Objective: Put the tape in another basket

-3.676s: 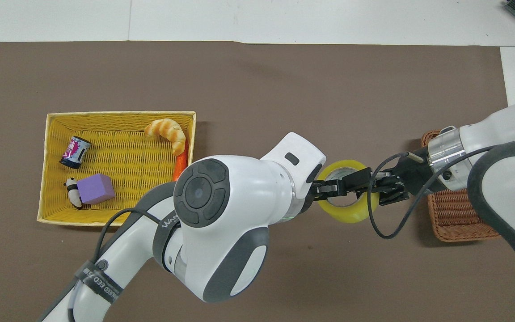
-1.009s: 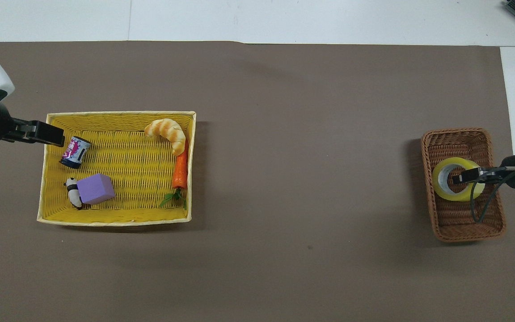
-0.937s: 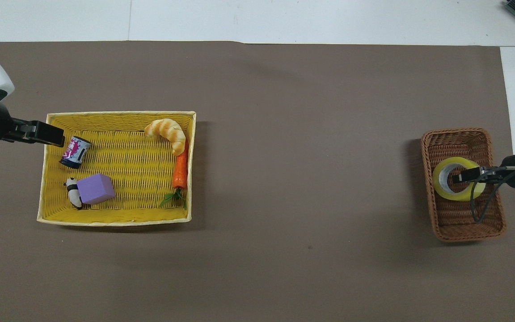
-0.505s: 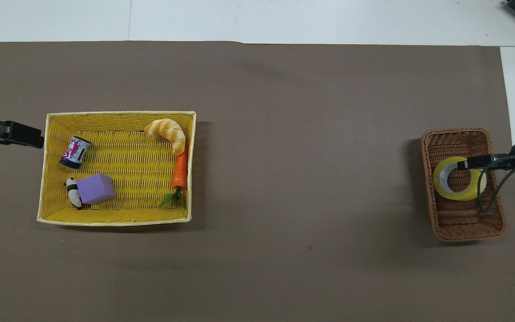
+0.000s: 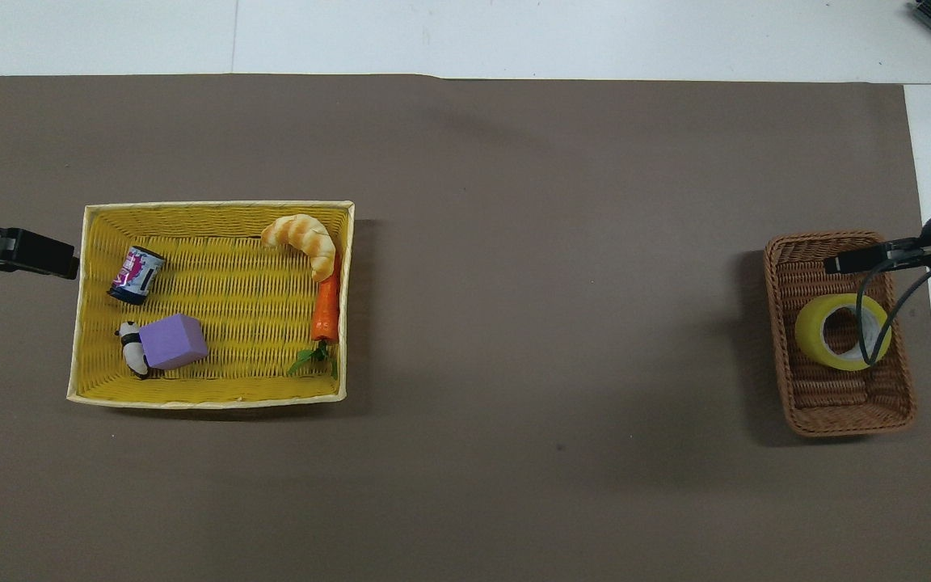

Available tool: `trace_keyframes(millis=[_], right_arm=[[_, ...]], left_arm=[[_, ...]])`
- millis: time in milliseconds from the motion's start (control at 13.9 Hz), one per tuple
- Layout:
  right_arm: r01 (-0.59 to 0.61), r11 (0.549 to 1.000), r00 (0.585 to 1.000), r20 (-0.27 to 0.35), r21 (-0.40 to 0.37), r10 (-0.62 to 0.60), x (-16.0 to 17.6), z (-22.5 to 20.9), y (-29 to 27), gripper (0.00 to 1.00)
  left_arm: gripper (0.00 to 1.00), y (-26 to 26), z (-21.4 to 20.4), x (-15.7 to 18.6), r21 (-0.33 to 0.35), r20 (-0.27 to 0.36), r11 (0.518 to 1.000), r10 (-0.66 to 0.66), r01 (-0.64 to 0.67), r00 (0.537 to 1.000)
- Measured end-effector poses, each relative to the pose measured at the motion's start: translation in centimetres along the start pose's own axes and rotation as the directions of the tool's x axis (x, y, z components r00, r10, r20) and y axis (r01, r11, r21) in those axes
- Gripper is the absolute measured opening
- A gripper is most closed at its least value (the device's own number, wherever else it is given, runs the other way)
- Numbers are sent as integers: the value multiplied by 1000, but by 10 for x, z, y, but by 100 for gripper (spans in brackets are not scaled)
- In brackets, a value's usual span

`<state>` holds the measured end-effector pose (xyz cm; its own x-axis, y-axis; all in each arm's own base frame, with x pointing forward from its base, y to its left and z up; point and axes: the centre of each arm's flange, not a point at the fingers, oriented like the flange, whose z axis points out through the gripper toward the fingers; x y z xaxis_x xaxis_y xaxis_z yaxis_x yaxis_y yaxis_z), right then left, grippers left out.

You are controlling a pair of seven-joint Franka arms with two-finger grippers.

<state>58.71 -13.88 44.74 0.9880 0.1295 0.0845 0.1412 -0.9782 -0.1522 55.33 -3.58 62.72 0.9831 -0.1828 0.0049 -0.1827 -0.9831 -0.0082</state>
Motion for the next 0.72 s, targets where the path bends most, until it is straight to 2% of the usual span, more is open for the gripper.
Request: trace_keyframes(millis=[144,288,505,721], right_arm=[[-8,998,1000,8,-61,8,10,-12,-22,100],[-78,989,996,30,-128,82,17,-31,-65,100],[-192,969,979,46,-153,201,10,-56,-120,100],[-257,954,963,47,-151,267,-5,-86,-133,100]], left_arm=[[100,1,-7,-4,2,-12,1000,0,0,1000],[100,-1,-10,-6,2,-14,1000,-3,3,1000],[100,-4,-10,-6,2,-14,1000,-9,9,1000],[100,-15,-10,-8,1,-14,1000,-29,29,999]])
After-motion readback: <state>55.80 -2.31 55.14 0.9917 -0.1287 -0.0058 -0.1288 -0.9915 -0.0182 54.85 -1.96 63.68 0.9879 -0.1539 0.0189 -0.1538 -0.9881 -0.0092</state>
